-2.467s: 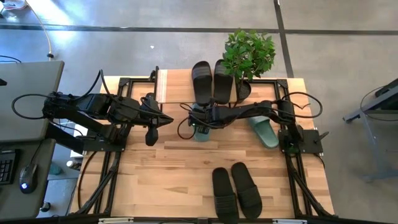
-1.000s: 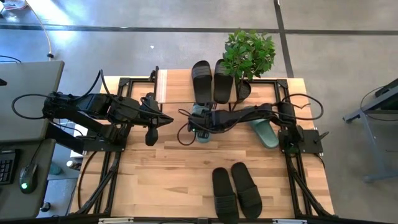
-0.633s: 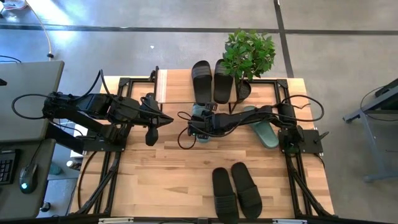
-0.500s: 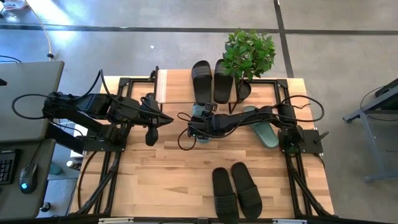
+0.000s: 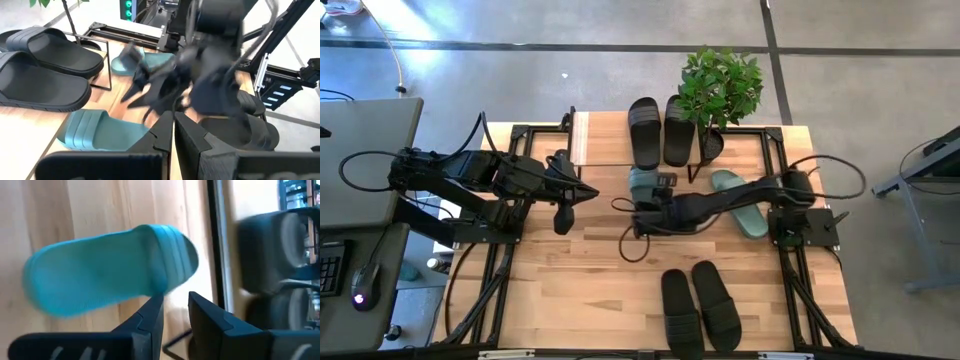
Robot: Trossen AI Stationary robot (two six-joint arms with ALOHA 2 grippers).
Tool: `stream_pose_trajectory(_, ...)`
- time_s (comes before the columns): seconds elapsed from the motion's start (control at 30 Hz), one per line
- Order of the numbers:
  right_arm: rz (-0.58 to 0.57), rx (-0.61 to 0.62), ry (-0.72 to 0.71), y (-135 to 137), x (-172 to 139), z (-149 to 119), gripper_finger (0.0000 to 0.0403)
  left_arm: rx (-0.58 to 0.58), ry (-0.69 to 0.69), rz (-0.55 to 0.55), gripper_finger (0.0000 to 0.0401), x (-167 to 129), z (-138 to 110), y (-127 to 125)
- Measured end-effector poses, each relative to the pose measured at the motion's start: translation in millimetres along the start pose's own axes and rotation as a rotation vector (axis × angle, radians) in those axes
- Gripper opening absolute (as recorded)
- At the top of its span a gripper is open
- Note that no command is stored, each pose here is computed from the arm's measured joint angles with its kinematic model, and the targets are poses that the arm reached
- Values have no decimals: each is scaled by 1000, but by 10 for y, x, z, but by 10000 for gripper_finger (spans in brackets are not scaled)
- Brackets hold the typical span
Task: Pick and place slides into the shelf
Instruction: Put the green slipper under the shelf
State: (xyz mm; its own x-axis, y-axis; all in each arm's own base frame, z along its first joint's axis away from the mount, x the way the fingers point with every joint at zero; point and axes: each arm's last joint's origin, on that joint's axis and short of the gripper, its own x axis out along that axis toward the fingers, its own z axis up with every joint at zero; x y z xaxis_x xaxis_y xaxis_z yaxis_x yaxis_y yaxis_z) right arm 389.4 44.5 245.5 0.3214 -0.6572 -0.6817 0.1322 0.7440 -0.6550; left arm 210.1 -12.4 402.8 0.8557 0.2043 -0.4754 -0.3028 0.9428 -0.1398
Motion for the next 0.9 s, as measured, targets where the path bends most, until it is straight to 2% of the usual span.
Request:
stream_pose_trajectory(0.1, 45, 33, -51, -234, -310, -66, 80, 0, 4, -12, 8, 0, -1, -3)
stream_pose_trajectory(0.23, 260, 132, -180, -642, -775, -201, 79, 0, 6, -17, 7, -1, -2, -5)
stream_pose_trajectory(0.3, 328, 182, -257, -862, -1021, -317, 75, 0, 6, -19, 8, 0, -2, -6)
stream_pose_trajectory(0.43, 434, 344, -381, -1248, -1456, -617, 47, 0, 7, -22, 7, -1, -2, -6)
stream_pose_trajectory(0.53, 555, 469, -440, -1409, -1709, -841, 14, 0, 13, -42, 8, -2, -4, -12)
stream_pose_trajectory(0.6, 602, 542, -470, -1400, -1806, -973, 4, 0, 26, -75, 8, -1, -8, -22)
stream_pose_trajectory(0.7, 579, 686, -463, -1210, -1811, -1150, 5, 1, 40, -121, 8, -4, -12, -35)
stream_pose_trajectory(0.8, 551, 804, -402, -807, -1648, -1296, 1, 3, 53, -160, 7, -5, -16, -46)
stream_pose_trajectory(0.9, 590, 880, -440, -281, -1425, -1299, 0, 4, 62, -187, 8, -6, -18, -54)
